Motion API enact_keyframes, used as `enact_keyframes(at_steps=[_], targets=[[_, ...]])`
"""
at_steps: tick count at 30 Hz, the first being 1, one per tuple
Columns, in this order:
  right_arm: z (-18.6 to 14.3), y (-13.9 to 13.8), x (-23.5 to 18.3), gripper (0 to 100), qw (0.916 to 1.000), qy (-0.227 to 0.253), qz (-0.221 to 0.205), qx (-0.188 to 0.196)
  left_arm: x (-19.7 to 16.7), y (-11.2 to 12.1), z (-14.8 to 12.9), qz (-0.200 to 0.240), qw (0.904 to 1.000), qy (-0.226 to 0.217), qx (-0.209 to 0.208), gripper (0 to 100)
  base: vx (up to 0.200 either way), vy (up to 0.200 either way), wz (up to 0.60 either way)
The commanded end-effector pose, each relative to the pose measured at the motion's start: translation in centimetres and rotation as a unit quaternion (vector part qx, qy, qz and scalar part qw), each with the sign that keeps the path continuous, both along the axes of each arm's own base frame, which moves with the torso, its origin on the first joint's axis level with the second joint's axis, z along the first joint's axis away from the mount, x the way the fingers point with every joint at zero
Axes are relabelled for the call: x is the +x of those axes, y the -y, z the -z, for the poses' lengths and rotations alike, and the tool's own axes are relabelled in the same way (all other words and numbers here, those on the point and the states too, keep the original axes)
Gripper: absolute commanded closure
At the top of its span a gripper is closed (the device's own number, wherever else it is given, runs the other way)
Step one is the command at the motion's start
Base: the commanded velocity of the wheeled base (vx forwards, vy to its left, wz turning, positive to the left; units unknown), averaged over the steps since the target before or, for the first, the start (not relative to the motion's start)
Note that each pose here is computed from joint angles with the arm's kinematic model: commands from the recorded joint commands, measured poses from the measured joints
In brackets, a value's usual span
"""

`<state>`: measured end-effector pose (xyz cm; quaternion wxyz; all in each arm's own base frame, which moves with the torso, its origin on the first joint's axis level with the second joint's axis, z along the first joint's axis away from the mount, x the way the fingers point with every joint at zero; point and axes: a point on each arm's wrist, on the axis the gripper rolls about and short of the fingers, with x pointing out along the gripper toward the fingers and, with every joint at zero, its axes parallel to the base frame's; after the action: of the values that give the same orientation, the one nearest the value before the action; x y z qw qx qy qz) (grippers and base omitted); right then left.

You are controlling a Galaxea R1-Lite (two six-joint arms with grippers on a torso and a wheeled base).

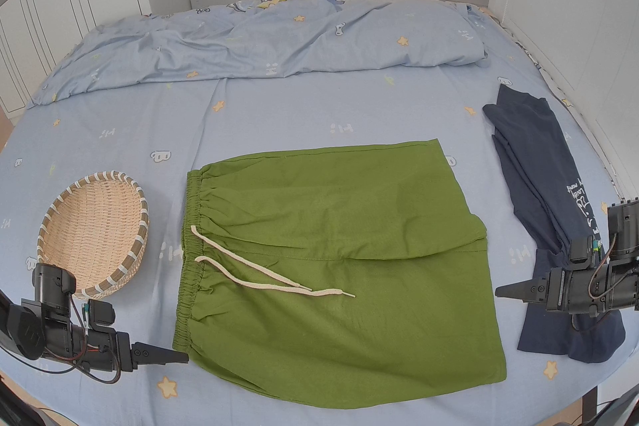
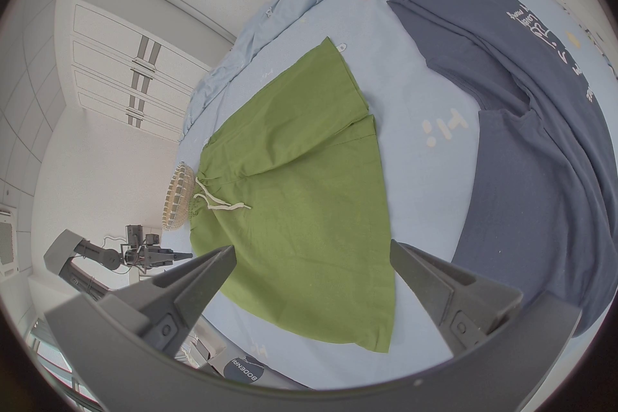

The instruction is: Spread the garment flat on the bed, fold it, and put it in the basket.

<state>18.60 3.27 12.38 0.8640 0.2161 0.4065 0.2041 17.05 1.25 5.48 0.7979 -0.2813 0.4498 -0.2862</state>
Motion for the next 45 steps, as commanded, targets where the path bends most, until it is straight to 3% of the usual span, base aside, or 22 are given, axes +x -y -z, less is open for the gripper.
enact_keyframes(at_steps=[1, 10, 21, 22, 32, 37, 45], targets=[[-0.4, 0.1, -0.5, 0, 0.9999, 0.013, 0.000, 0.003, 1.6, -0.2, 3.2, 0.013, 0.9992, -0.038, -0.003, 0, 0.000, 0.000, 0.00], [-0.5, 0.1, -0.5, 0, 0.9999, 0.015, 0.000, 0.003, 3.3, 0.5, 4.3, 0.022, 0.9994, -0.026, -0.007, 0, 0.000, 0.000, 0.00], [-0.4, 0.1, -0.6, 0, 0.9999, 0.014, 0.000, 0.003, 5.0, 1.1, 3.9, -0.005, 0.9995, 0.000, -0.030, 0, 0.000, 0.000, 0.00], [-0.4, 0.1, -0.6, 0, 0.9999, 0.014, 0.000, 0.003, 5.0, 1.1, 3.9, -0.007, 0.9995, 0.001, -0.031, 100, 0.000, 0.000, 0.00], [-0.3, 0.1, -0.5, 0, 0.9999, 0.010, 0.002, 0.003, 4.1, 0.8, 4.3, -0.015, 0.9993, -0.010, -0.034, 100, 0.000, 0.000, 0.00], [0.3, 0.1, -1.1, 0, 1.0000, -0.002, -0.003, 0.000, 2.3, -0.2, 4.0, -0.039, 0.9982, -0.019, -0.040, 100, 0.000, 0.000, 0.00], [4.3, 0.5, -4.5, 0, 0.9962, -0.084, -0.019, -0.015, -0.9, -0.7, 3.8, -0.064, 0.9954, -0.043, -0.056, 100, 0.000, 0.000, 0.00]])
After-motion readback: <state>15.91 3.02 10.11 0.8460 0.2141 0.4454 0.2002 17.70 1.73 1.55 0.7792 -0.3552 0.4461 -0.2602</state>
